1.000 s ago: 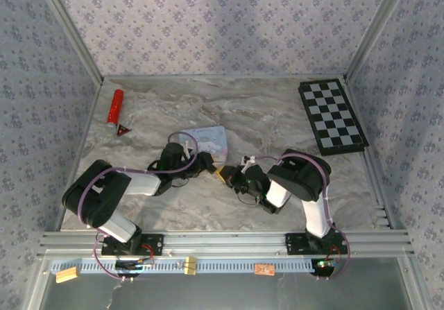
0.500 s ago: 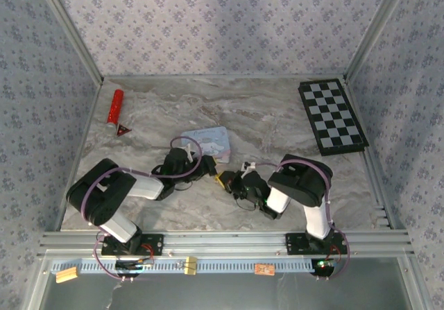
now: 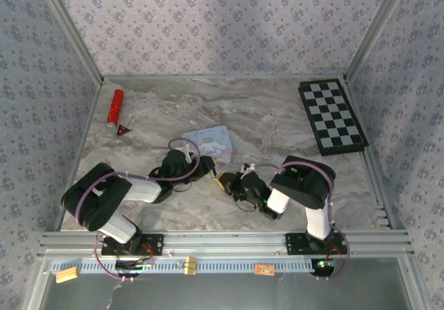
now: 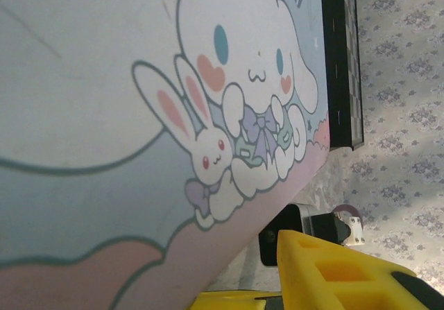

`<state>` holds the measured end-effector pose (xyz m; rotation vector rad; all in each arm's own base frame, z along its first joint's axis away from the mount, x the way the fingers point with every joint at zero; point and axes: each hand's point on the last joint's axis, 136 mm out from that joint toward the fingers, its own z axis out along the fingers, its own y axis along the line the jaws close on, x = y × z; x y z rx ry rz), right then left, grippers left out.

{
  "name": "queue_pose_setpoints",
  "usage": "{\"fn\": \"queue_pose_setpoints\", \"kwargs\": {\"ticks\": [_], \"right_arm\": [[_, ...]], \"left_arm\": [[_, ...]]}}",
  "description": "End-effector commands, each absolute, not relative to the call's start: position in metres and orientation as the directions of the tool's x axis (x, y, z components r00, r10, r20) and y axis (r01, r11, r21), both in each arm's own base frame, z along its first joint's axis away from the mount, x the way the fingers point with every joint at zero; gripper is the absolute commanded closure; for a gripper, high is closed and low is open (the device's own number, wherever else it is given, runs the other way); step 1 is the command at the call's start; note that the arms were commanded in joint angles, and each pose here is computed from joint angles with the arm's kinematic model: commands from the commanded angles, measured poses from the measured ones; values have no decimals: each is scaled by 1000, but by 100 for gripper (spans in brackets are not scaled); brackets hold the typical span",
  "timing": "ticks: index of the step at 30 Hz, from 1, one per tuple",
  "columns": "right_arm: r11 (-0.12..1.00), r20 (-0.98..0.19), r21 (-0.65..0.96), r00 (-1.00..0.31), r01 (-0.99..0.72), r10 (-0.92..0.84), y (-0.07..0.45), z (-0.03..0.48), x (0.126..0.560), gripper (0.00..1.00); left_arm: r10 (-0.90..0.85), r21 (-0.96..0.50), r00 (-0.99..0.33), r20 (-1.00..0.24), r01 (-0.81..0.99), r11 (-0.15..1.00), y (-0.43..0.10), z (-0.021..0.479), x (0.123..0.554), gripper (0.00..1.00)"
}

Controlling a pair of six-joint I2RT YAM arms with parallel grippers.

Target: Unlock the padlock with the key

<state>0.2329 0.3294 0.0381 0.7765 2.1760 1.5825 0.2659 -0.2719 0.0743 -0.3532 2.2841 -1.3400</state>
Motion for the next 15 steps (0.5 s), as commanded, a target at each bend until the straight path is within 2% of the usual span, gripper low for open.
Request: {"fn": "queue_pose_setpoints", "kwargs": {"ticks": [1,6,11,12,14,15], "right_arm": [[232,29,950,-798,209,602,334,42,237,100],[244,12,949,-798,199,603,329,40,238,100],[336,-60,924,-797,184,602,307,38,234,86],[359,-78,916,-797,180,599,302,38,233,81],[420,-124,891,-799,171,589,292,39,231,62],[451,-147,877,-801,166,580,287,39,230,59]], "left_arm": [[-423,-863,-858,-291,44,504,-275,82,265,60],[-418,-801,-851,-318,6,598,-261,66,262,58],[-344,-730,-847,-406,74,679,-267,72,260,58],[-339,-722,-846,-410,75,687,-267,71,260,58],[-345,-718,-842,-415,70,692,-267,69,260,58],[-350,-717,-841,-413,63,694,-266,66,260,58]]}}
